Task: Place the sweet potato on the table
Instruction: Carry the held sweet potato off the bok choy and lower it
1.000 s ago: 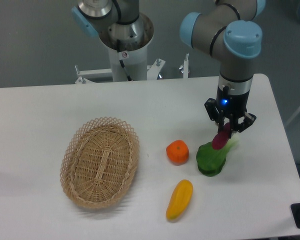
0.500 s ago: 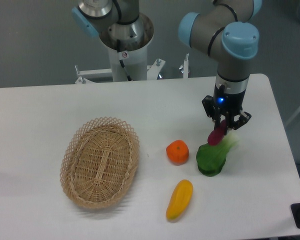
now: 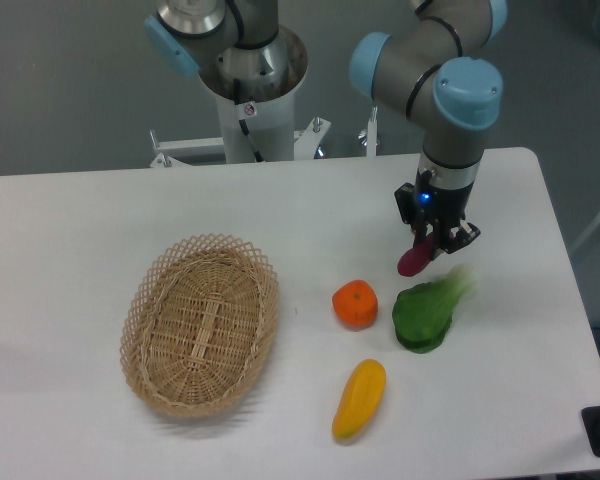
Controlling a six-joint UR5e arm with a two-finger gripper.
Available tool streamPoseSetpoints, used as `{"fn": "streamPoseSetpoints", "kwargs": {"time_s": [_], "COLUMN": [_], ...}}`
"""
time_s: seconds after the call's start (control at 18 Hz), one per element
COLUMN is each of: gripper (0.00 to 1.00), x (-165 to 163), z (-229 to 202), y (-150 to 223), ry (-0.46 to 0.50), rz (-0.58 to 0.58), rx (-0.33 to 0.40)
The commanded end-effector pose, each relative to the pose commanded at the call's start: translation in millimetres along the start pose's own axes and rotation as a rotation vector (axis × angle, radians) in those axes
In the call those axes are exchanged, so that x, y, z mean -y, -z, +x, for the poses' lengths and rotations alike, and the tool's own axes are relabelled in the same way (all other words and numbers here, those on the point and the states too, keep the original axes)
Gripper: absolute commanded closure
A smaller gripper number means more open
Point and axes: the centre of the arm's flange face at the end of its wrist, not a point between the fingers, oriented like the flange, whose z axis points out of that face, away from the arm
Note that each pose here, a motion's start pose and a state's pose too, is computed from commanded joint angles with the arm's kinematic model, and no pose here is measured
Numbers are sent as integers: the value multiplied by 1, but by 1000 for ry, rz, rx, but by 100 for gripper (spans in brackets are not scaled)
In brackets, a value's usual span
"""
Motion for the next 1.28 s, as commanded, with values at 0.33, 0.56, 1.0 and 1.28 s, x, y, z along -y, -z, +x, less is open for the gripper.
{"fn": "streamPoseSetpoints", "kwargs": {"time_s": [0.33, 0.56, 1.0, 1.28], "gripper": [69, 67, 64, 36], "x": [2, 2, 2, 2], "z": [15, 16, 16, 13], "y": [-25, -35, -48, -44], "ry": [2, -2, 3, 9], "rz": [1, 3, 5, 5], "rx": [-51, -63, -87, -78]}}
